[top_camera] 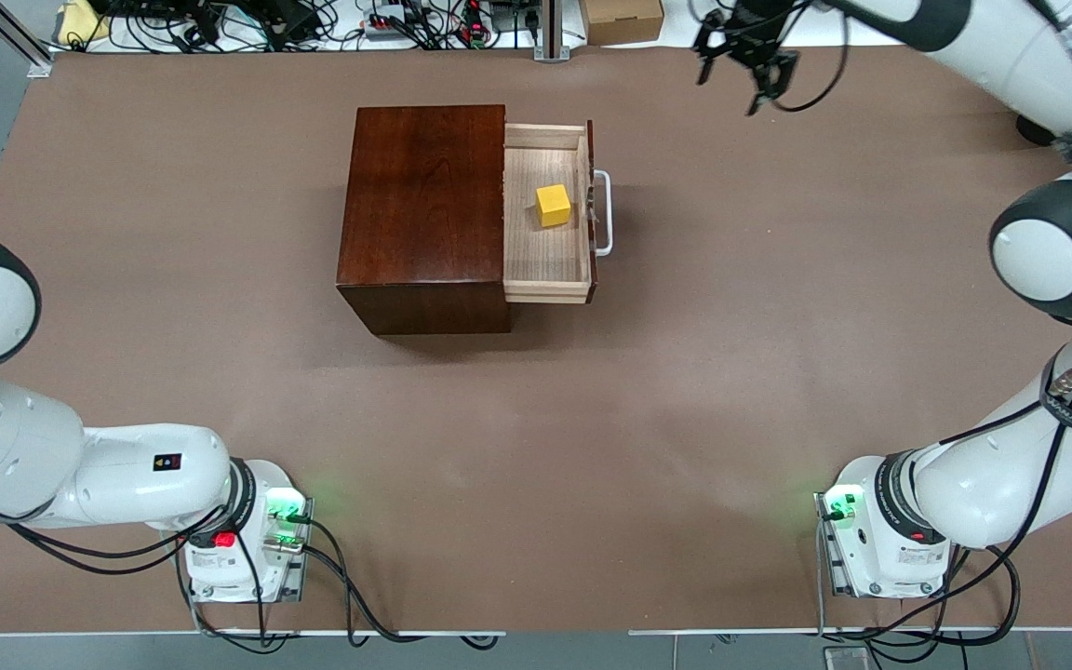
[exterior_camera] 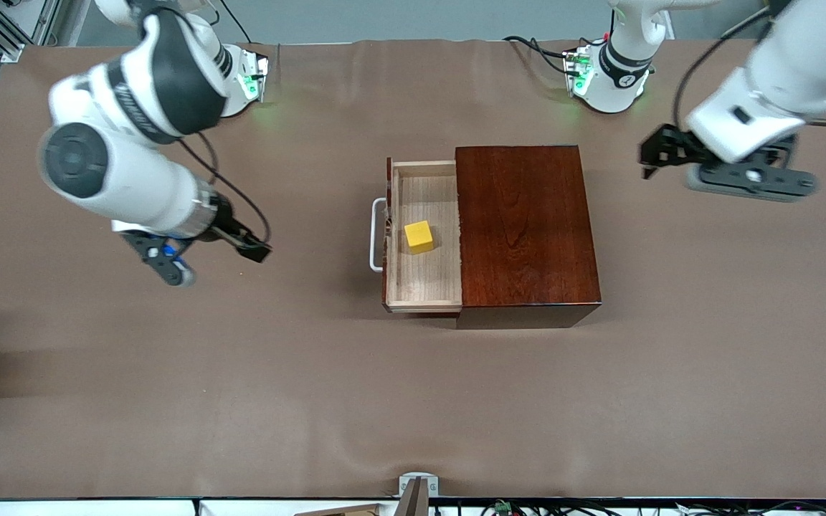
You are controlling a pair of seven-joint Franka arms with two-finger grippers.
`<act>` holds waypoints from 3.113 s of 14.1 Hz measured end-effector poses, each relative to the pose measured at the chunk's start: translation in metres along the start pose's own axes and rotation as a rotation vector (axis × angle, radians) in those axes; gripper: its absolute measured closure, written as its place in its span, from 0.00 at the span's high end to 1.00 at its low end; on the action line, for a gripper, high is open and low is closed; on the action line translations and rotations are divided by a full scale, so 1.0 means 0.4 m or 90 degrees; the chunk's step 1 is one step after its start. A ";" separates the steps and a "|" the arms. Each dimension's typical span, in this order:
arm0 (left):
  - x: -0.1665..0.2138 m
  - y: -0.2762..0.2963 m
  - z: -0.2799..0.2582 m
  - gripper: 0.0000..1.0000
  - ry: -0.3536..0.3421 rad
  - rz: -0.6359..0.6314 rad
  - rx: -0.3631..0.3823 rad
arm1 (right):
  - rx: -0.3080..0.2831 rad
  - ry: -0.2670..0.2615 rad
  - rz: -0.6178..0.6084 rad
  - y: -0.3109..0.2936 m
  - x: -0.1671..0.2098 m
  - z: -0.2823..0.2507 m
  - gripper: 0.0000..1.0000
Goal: Open drawer, take yellow block, close drawer
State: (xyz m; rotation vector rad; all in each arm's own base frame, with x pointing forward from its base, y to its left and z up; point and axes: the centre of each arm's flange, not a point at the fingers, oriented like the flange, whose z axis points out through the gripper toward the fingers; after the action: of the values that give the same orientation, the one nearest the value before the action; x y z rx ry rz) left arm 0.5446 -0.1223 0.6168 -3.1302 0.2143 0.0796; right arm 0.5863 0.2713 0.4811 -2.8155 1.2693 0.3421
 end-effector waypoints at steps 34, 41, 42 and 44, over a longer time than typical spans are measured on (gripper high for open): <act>0.048 -0.161 0.050 1.00 0.013 -0.028 0.001 | 0.062 0.068 0.335 -0.313 -0.494 0.534 0.60; 0.049 -0.162 0.048 1.00 0.016 -0.029 0.001 | 0.106 0.058 0.343 -0.329 -0.471 0.433 0.56; 0.049 -0.161 0.048 1.00 0.016 -0.028 0.001 | 0.118 0.054 0.348 -0.326 -0.458 0.390 0.56; 0.049 -0.161 0.048 1.00 0.016 -0.028 0.001 | 0.119 0.053 0.345 -0.308 -0.433 0.311 0.56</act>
State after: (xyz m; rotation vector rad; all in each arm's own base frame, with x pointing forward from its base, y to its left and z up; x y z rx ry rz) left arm 0.5717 -0.0611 0.5967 -3.1337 0.1457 0.0395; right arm 0.5436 0.4961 0.3896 -2.3160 1.9568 0.1068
